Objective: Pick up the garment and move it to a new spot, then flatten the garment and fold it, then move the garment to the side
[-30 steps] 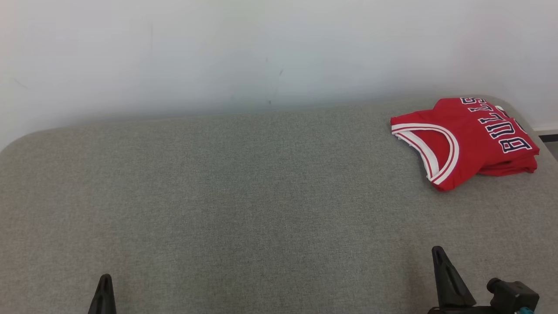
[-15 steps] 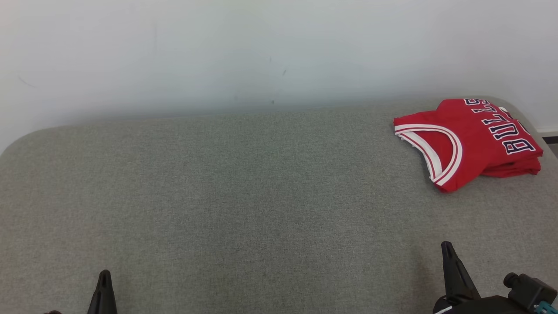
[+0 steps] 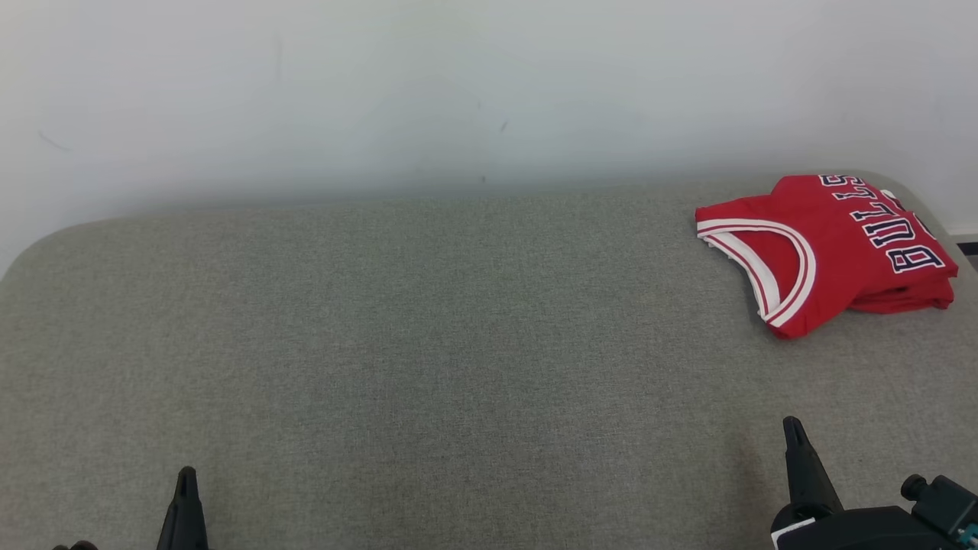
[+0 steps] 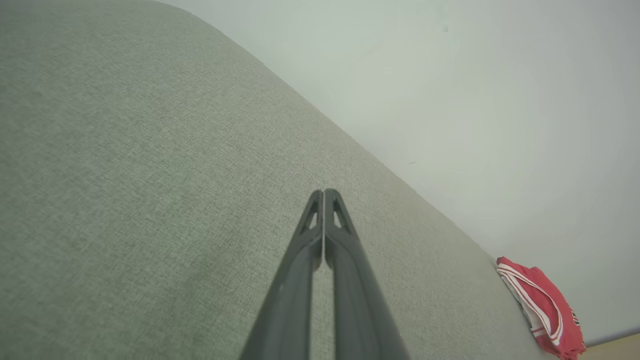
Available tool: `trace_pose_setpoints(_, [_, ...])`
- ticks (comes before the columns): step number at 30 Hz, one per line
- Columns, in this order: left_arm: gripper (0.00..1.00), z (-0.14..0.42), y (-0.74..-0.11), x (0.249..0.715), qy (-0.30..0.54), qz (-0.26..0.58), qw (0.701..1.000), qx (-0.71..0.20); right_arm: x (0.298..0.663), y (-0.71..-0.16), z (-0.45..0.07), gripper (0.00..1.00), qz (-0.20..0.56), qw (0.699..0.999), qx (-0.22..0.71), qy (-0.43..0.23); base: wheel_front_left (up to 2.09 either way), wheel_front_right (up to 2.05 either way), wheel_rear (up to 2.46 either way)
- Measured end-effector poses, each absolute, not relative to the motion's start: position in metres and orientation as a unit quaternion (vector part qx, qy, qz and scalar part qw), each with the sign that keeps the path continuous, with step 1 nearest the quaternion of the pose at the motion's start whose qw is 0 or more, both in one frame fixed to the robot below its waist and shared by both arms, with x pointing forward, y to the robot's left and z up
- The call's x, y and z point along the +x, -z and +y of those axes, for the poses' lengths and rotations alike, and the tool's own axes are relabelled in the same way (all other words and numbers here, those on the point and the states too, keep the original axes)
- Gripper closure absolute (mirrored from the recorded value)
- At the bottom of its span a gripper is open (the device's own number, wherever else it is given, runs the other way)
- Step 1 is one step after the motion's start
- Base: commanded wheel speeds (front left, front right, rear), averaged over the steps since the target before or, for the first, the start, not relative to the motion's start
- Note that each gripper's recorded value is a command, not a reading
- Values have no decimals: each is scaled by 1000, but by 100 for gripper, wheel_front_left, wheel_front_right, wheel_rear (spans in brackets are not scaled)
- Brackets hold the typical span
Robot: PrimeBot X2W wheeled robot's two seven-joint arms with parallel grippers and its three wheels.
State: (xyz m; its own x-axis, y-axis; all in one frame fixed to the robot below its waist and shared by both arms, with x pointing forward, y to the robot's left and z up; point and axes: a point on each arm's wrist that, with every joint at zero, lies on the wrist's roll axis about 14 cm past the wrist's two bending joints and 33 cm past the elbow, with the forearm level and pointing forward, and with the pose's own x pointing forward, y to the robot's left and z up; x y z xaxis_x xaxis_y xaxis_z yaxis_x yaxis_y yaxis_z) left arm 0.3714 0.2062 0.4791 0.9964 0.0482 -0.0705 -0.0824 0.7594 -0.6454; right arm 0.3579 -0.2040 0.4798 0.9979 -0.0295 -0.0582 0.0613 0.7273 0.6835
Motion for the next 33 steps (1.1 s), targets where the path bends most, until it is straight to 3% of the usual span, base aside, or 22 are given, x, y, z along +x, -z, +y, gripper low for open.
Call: trace_pose_setpoints(33, [100,203,-486,380,-32,23,849,-527,371,-488,-206,100,16,844,535,31,0,0,0])
